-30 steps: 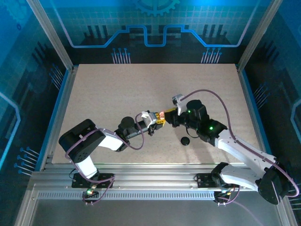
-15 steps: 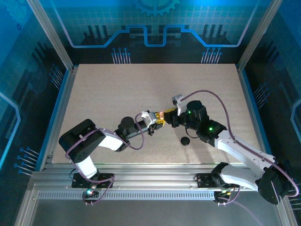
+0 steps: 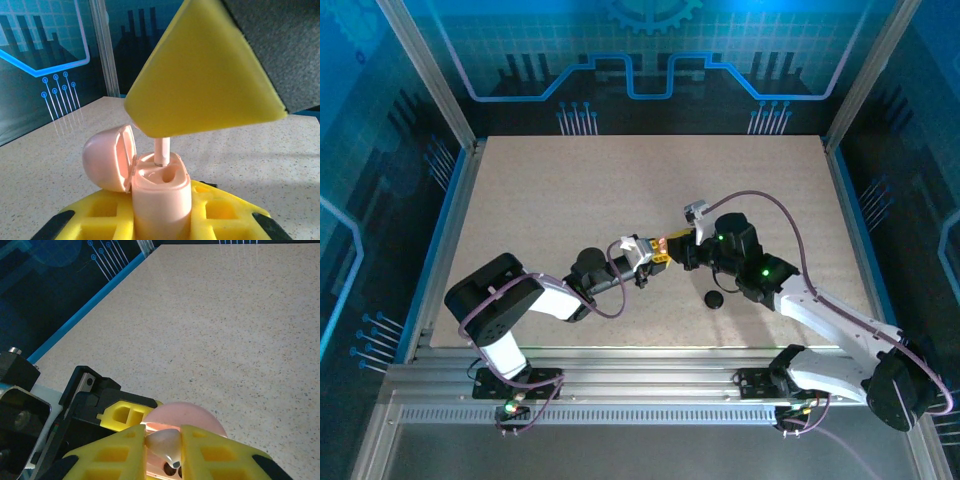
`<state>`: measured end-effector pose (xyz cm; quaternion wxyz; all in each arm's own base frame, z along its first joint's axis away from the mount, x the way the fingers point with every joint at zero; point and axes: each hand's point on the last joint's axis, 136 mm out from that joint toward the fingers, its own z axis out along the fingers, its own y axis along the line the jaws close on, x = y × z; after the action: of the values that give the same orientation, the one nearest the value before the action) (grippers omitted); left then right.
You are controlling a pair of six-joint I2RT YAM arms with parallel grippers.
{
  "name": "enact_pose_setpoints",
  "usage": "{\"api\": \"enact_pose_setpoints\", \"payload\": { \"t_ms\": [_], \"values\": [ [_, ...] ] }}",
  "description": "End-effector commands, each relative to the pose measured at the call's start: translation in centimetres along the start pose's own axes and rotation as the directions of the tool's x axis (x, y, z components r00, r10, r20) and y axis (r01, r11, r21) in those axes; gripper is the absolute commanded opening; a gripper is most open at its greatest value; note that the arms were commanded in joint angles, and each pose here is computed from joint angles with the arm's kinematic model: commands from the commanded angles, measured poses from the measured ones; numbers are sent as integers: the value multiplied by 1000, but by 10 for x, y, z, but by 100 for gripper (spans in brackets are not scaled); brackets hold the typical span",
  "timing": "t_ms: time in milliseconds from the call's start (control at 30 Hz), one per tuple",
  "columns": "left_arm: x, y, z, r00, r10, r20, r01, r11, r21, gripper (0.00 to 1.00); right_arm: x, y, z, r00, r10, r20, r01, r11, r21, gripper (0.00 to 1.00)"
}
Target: Insert wireless bluetooth earbuds into charging case
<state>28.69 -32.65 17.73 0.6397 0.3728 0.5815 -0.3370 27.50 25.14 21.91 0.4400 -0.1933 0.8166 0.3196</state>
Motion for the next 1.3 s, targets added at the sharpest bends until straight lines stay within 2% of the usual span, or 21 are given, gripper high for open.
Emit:
{"api": "enact_pose_setpoints", "payload": {
  "t_ms": [0, 433, 800, 933, 1267],
  "values": [
    [-27, -3, -1, 996, 25, 82, -26, 1000, 11, 19, 11, 3, 3, 1000, 6, -30, -7, 1000, -17, 22],
    [-32, 2, 0, 995, 24, 92, -23, 1000, -19, 19, 27, 1, 4, 997, 3, -78, -3, 1000, -7, 22],
    [-38, -2, -1, 994, 26, 106, -26, 1000, 3, 20, 28, 0, 8, 997, 12, -80, -12, 1000, -4, 23],
    [-37, -2, -1, 994, 26, 104, -27, 1000, 2, 20, 23, 3, 3, 998, 19, -64, -19, 1000, -11, 31],
    [-31, -2, -5, 996, 26, 89, -26, 1000, -3, 20, -3, 20, -24, 1000, 28, 13, -27, 996, -80, 42]
  ]
}}
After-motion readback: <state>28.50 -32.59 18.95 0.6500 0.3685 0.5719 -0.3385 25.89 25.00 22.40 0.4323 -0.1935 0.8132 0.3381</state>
